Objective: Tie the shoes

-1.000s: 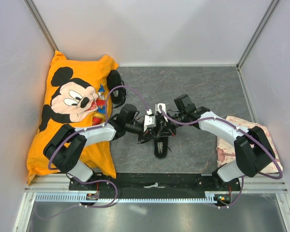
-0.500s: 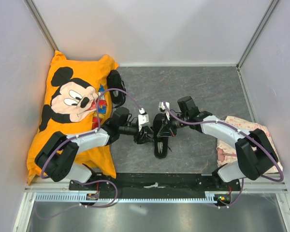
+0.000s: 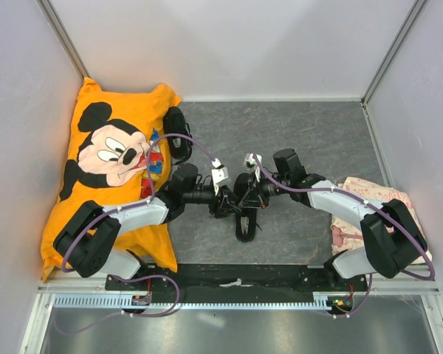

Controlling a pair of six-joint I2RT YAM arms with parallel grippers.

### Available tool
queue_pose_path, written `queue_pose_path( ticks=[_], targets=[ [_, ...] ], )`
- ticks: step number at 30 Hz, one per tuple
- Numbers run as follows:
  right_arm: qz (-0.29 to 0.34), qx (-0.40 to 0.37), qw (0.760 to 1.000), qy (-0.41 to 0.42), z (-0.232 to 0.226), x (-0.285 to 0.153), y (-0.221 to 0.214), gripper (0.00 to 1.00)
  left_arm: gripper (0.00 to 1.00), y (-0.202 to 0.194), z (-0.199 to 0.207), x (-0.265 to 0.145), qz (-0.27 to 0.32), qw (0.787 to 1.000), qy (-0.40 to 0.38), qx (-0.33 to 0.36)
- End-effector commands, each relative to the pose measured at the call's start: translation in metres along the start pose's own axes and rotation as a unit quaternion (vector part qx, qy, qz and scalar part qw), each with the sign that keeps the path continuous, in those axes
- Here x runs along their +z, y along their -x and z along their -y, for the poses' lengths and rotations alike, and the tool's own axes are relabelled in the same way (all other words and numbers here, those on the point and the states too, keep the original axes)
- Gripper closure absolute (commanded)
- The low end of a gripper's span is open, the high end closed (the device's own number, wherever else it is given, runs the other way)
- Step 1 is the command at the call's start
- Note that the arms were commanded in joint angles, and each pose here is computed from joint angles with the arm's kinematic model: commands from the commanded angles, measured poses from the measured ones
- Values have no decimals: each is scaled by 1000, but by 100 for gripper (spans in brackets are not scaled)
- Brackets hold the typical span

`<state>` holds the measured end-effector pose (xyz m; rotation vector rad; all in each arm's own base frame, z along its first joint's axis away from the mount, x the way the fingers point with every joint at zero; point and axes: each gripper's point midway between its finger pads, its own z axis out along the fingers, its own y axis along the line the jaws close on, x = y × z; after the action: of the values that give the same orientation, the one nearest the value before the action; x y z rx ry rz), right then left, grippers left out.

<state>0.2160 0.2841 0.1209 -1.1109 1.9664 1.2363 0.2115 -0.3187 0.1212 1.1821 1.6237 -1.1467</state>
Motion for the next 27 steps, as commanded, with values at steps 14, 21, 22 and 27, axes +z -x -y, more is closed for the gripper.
queue_pose_path(
  ticks=[14,21,22,27],
  targets=[
    [43,11,999,0,-6,-3,17,100,61,-2,-5,5,18,999,31,-10],
    [45,18,999,-6,-5,-5,13,100,53,0,-3,8,23,999,23,-24],
    [45,20,999,-5,-5,-5,14,100,53,-1,-3,8,22,999,22,-30],
    [48,24,999,-7,-4,-6,15,100,62,0,-3,7,24,999,26,-35]
  ],
)
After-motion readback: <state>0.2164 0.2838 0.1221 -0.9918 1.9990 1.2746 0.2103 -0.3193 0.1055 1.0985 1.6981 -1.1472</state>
